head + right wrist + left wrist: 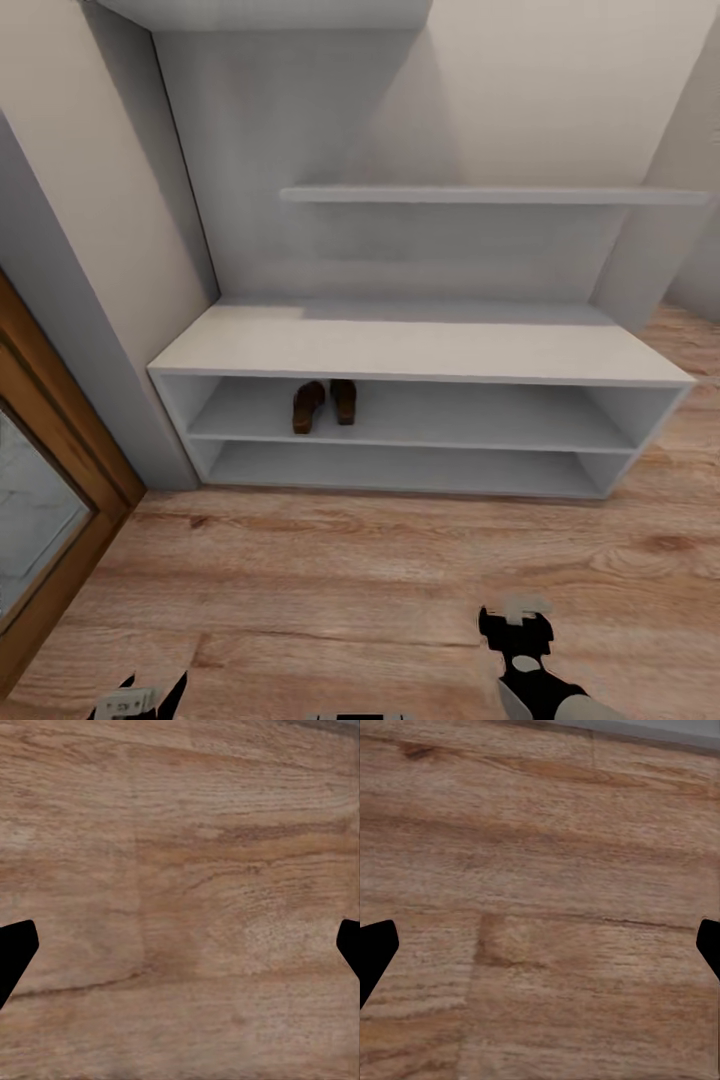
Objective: Pick up the two gym shoes and the two sandals from the corridor floor and place them onto the hallstand (shoe rack) in the corridor, making sure they are on the rack and not on the floor. Arrange them so the two gym shoes are next to each other and the two sandals are next to each other.
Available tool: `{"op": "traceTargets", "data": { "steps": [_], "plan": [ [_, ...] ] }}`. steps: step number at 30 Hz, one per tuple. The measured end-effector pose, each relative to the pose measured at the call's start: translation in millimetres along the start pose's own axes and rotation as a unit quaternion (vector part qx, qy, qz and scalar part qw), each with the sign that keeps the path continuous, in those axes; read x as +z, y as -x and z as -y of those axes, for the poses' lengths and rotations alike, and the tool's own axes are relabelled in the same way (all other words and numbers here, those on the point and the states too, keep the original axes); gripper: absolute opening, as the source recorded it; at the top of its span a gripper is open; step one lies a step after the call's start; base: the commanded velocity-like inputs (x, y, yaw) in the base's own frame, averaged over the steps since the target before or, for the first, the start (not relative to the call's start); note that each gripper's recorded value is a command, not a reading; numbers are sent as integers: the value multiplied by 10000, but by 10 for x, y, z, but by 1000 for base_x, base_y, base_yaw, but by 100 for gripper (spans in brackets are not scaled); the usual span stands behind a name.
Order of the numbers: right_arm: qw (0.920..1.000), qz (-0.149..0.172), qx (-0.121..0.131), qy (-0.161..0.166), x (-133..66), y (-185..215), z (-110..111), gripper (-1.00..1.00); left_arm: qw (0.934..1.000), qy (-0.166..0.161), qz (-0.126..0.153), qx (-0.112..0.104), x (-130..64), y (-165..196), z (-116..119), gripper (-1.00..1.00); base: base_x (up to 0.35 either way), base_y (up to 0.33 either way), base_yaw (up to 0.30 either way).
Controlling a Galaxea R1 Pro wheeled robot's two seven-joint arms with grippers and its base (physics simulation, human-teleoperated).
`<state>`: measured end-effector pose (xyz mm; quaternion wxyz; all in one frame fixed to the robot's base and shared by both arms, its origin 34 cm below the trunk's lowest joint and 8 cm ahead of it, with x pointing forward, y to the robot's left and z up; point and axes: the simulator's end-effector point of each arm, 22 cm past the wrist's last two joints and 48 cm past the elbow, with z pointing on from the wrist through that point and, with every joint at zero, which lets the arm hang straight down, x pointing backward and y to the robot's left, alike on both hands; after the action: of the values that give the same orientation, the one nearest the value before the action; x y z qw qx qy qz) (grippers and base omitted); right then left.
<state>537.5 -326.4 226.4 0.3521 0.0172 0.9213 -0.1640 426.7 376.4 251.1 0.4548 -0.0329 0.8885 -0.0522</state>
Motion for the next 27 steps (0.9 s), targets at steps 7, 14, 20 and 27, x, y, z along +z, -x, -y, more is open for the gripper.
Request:
{"op": "traceTargets", "data": {
  "steps": [7,14,20,27],
  "plan": [
    [9997,253,49,-50,-119,-279,151,100,10000,97,-4,8,-1,-5,-37,100,-36,-24,0],
    [9996,271,79,-30,-159,-340,121,100,9999,112,-32,-4,-10,-33,-42,100,-3,-2,0],
    [9997,240,81,3,-185,-389,77,100,9995,272,-152,-54,-41,-148,-95,100,0,0,0],
    [9997,222,97,19,-199,-409,44,100,9991,371,-194,-65,-50,-186,-126,100,0,0,-74]
  ]
}}
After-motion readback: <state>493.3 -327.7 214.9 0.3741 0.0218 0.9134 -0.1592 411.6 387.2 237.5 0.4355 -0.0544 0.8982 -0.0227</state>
